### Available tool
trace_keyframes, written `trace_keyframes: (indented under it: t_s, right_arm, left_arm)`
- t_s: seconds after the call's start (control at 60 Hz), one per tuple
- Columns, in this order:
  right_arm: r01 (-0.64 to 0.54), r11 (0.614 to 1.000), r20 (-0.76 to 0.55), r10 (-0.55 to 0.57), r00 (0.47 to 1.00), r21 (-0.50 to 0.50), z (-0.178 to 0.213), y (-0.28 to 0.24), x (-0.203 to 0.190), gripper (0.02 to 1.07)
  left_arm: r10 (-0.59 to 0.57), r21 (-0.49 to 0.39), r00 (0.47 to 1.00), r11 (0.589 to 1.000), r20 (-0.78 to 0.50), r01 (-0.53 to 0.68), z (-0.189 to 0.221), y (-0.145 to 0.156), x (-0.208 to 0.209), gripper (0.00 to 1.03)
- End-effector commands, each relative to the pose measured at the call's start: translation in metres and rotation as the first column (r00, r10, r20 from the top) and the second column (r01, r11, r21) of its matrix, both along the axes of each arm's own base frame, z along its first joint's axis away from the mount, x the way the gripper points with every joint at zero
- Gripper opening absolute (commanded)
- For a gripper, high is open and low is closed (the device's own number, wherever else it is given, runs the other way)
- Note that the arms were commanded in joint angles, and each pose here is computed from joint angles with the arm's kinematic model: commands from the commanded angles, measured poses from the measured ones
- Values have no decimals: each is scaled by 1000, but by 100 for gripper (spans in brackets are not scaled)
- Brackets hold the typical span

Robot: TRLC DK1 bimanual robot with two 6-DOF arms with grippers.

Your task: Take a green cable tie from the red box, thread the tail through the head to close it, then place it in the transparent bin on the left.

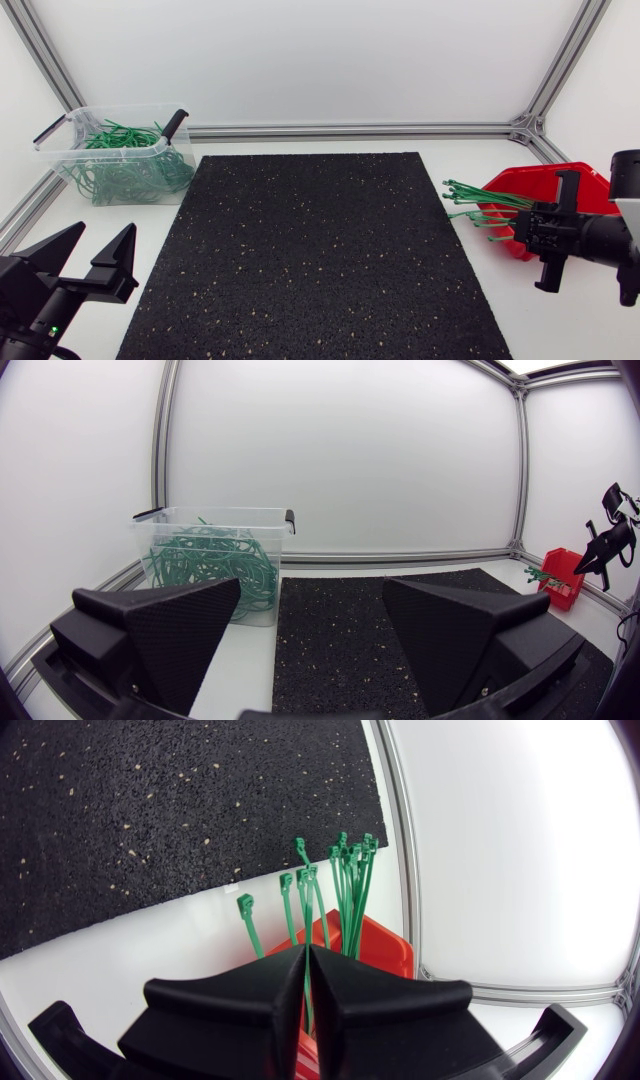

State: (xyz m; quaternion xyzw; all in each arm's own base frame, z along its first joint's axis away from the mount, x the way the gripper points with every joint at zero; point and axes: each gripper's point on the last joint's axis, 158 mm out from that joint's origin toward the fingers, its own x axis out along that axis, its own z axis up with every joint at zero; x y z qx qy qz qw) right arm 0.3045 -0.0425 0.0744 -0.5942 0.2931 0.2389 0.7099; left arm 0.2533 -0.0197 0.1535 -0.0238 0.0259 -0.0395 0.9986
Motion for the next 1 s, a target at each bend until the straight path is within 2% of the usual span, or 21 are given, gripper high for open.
trace_keyframes:
  t_s: [0.0, 0.083, 0.283, 0.617, 0.683, 0.85, 0.983]
  right_arm:
    - [-19, 1000, -41, 18, 999, -21, -17, -1, -8, 35]
    - [-17, 1000, -53, 15, 998, -26, -21, -3, -11, 43]
    - [-11, 1000, -76, 8, 997, -29, -37, -7, -16, 50]
    - [1, 999, -84, -4, 996, -35, -55, -12, -17, 49]
    - [1, 999, -75, -4, 997, -37, -54, -13, -15, 43]
    - [8, 999, -68, -11, 998, -47, -57, -16, -10, 37]
    - [11, 999, -71, -14, 997, -46, -59, -18, -8, 18]
  left_arm:
    - [-3, 7, 998, 1000, -70, 3, -27, -1, 0, 99]
    - [-3, 7, 998, 1000, -70, 3, -27, -1, 0, 99]
    - [-1, 7, 997, 1000, -71, 1, -27, 0, 0, 99]
    - [-6, 7, 997, 1000, -71, 6, -27, -2, 0, 99]
    - [-6, 7, 997, 1000, -71, 6, -27, -2, 0, 99]
    - [-7, 7, 997, 1000, -73, 8, -27, -2, 0, 99]
    - [-10, 7, 997, 1000, -73, 11, -27, -3, 0, 99]
